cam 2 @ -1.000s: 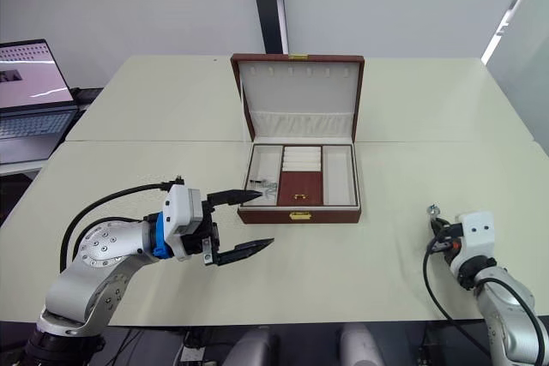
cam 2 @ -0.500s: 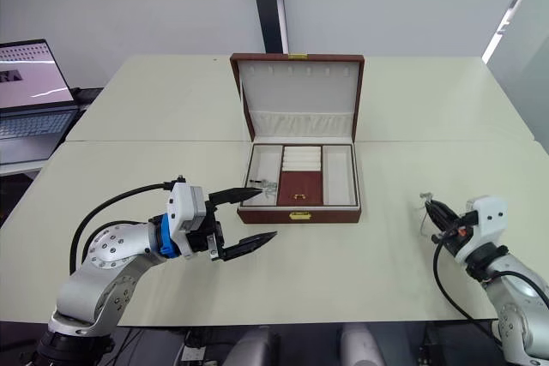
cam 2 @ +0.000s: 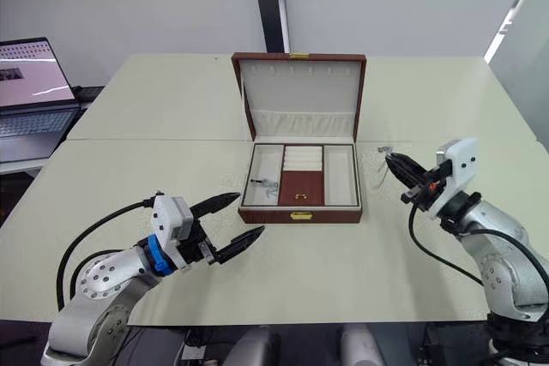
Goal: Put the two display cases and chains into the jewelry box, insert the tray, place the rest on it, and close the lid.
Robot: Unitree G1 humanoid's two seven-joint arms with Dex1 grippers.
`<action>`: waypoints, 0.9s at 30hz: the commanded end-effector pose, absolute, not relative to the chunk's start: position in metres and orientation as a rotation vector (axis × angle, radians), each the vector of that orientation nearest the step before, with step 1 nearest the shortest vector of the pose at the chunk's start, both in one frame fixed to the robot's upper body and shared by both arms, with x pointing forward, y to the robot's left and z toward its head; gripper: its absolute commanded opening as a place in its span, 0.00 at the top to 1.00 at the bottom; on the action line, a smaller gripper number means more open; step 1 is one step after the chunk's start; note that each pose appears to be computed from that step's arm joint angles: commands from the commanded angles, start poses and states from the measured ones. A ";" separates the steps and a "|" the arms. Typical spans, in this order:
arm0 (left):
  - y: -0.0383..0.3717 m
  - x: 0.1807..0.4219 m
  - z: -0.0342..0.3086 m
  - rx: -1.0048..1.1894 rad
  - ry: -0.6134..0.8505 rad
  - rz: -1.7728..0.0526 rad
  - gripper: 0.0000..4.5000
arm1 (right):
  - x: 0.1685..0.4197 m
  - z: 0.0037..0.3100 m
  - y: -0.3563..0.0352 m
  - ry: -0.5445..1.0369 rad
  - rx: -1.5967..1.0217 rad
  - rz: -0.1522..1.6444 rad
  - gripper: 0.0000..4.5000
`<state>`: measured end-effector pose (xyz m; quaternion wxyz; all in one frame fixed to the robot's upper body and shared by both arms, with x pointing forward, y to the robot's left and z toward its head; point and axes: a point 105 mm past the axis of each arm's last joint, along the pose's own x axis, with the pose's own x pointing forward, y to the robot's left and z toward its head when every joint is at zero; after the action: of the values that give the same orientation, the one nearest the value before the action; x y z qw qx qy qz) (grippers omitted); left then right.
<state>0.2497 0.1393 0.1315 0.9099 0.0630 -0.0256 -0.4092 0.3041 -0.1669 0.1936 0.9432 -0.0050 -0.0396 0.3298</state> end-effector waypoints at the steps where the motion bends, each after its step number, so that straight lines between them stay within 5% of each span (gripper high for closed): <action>1: 0.142 0.245 0.143 0.151 -0.105 -0.795 0.00 | 0.305 0.207 -0.150 -0.121 -0.018 0.741 1.00; 24: 0.153 0.236 0.141 0.124 -0.089 -0.654 0.00 | 0.324 0.166 -0.118 -0.032 -0.022 0.808 1.00; 27: 0.154 0.236 0.141 0.124 -0.088 -0.653 0.00 | 0.325 0.167 -0.121 -0.033 -0.012 0.796 0.81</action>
<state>0.2381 0.1564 0.1298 0.9471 0.0527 -0.0230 -0.3158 0.3259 -0.1181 0.1550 0.9205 -0.0047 0.0098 0.3905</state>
